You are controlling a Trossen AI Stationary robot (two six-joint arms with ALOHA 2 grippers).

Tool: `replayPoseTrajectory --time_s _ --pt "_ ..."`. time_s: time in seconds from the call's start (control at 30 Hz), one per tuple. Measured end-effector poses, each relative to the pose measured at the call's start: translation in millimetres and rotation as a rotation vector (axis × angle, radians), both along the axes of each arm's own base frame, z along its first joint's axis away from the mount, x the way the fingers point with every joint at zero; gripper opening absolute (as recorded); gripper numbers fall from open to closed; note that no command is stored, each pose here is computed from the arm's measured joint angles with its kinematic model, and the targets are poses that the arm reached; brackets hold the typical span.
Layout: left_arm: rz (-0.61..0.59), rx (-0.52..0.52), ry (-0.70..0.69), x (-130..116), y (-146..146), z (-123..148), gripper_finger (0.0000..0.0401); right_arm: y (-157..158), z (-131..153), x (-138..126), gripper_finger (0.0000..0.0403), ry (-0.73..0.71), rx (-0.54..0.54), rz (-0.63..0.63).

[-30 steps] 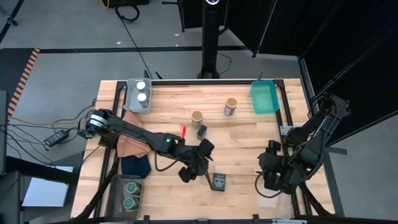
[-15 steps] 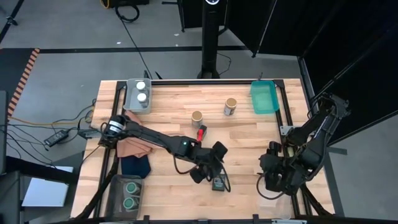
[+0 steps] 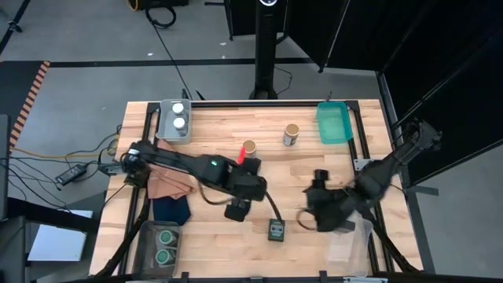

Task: Sort spices by type
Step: Put bottom black spice can into the transparent bin

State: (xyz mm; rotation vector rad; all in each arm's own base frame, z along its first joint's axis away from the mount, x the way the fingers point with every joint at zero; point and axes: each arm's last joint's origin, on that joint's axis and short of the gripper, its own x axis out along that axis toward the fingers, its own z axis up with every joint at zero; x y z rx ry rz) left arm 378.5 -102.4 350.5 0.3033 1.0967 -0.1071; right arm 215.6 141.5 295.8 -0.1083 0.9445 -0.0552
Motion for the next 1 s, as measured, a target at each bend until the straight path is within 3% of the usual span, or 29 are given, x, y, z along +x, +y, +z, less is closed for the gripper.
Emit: replayPoseTrajectory --time_s 0.2,0.4,0.67,1.0 --pt "0.167 -0.055 -0.103 -38.7 6.2 55.0 0.0302 -16.2 -7.3 40.9 0.0279 -0.031 -0.014 0.176" --pt "0.264 -0.071 -0.179 -67.8 11.6 82.7 0.0302 -20.5 -21.7 62.0 0.0279 0.027 -0.082 0.392" --pt "0.333 -0.072 -0.113 -83.6 11.1 83.1 0.0302 0.0 -54.1 90.1 0.0277 0.156 -0.187 0.653" --pt "0.346 -0.05 -0.051 -88.0 8.8 77.5 0.0302 18.1 -86.3 120.0 0.0287 0.247 -0.254 0.864"
